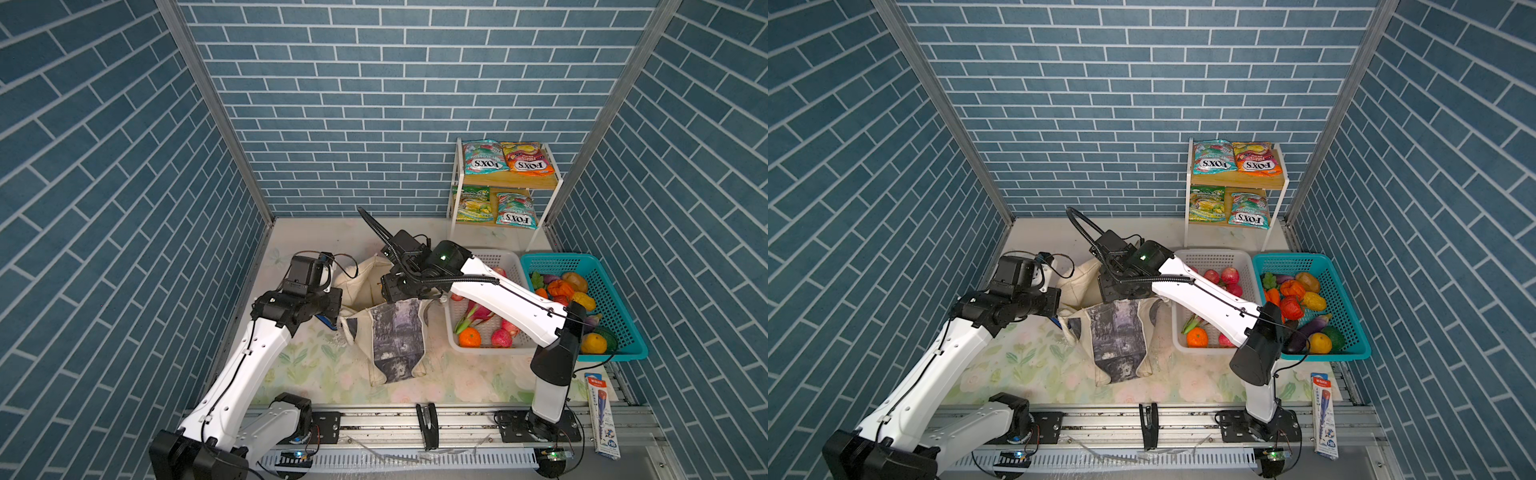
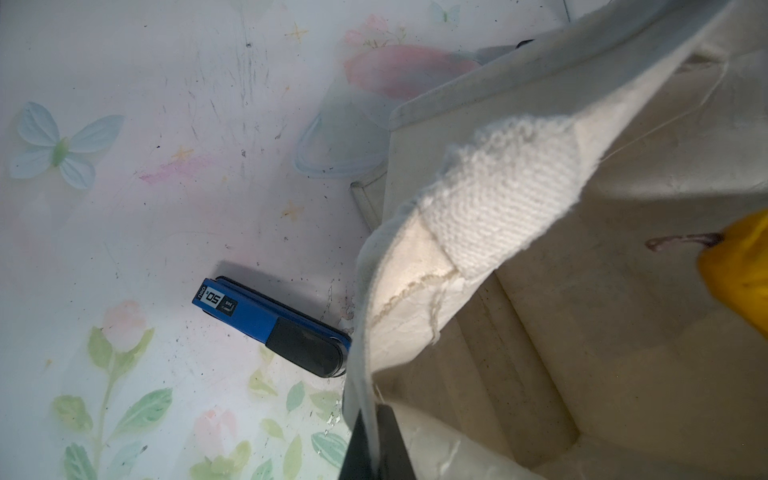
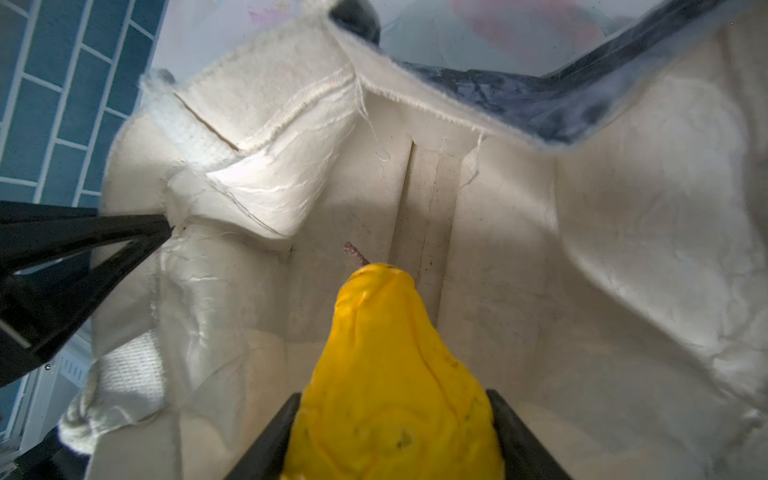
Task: Place the food into the grocery bag and tie it
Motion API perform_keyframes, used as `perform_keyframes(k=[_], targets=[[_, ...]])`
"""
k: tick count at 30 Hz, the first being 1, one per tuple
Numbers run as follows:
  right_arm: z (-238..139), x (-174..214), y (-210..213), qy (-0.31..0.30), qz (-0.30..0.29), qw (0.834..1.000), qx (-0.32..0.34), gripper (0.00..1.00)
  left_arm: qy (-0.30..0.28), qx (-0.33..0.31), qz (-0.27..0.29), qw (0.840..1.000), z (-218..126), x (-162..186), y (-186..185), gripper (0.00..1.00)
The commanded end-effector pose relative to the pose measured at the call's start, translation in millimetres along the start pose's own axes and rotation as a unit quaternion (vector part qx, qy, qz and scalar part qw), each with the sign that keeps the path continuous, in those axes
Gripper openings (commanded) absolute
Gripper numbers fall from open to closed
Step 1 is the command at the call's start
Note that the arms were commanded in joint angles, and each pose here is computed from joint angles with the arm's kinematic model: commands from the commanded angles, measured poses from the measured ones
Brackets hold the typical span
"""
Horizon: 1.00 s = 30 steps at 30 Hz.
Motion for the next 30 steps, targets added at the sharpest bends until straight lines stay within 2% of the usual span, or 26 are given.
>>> perform_keyframes(k=[1, 14, 23, 30], targets=[[15.7, 8.9, -3.0, 0.031, -0.021, 0.999, 0.014, 0.61, -0.001, 0.002, -0.004, 1.0, 1.2, 0.4, 0.5, 0.04], [45.3, 17.6, -16.0, 0.062, -0.005, 0.998, 0.028, 0.65, 0.0, 0.0, -0.004, 1.0, 1.2, 0.8, 1.0, 0.04], [18.4, -28.1, -34.2, 0.004, 0.05, 0.999, 0.017, 0.64, 0.0, 0.0, -0.004, 1.0, 1.7, 1.0, 1.1, 0.04], [30.3, -41.0, -35.3, 0.016, 0.059, 0.998, 0.024, 0.63, 0.001, -0.001, -0.004, 1.0, 1.6, 1.3, 1.4, 0.04]])
Point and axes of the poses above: each gripper's point midway between its finger pads, its own z axis out along the fingers, its own y axis along the line the jaws close on, x = y × z, the point moved 2 cm from there along -z, back along the fingers, and after that the axes turned 9 degrees about z, right-handed, at the moved point
